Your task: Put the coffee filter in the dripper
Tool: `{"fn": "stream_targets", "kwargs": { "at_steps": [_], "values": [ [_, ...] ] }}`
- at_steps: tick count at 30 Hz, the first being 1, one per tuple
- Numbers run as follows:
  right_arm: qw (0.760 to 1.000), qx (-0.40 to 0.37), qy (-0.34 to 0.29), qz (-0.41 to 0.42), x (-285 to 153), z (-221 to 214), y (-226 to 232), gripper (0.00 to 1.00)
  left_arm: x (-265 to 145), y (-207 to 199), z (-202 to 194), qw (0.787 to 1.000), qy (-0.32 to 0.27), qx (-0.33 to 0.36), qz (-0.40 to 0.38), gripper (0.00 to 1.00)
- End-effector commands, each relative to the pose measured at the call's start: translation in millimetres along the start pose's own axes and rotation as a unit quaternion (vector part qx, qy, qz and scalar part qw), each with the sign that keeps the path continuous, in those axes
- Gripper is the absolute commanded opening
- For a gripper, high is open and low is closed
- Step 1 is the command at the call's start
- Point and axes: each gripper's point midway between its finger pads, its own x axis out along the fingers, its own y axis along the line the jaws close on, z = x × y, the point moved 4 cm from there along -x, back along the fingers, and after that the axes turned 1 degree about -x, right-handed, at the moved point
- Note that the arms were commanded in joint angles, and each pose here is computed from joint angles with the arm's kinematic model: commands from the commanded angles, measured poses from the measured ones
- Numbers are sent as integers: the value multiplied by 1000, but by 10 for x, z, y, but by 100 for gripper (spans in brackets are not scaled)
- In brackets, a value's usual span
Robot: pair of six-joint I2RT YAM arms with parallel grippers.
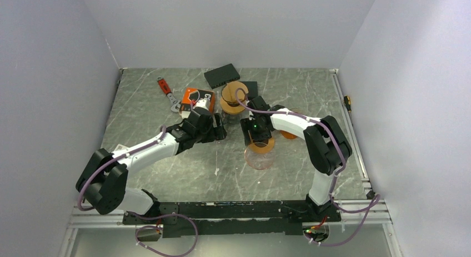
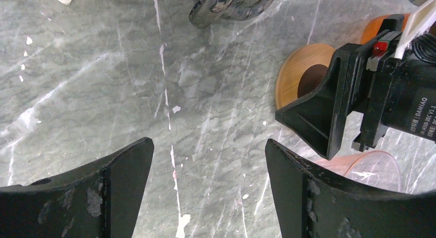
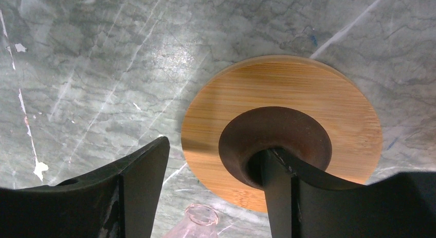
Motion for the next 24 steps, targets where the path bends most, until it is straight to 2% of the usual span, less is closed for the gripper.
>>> {"fn": "stream_targets", "kwargs": {
  "at_steps": [1,11,18,21,24],
  "values": [
    [1000,0,-12,5,98,88,14,66,-189,-106,238,999,-45,2,-14,86],
    [997,2,-74,10,-333,227,65,55,-269,-80,303,998,-59,2,-10,87],
    [995,5,-95,14,-503,277,93,40,-317,-69,349,998,-68,3,-6,87],
    [995,7,-101,13,-549,280,89,29,-349,-56,371,997,-73,1,-6,87],
    [995,6,-100,9,-530,273,73,30,-375,-42,384,997,-76,0,-6,87]
  ]
}}
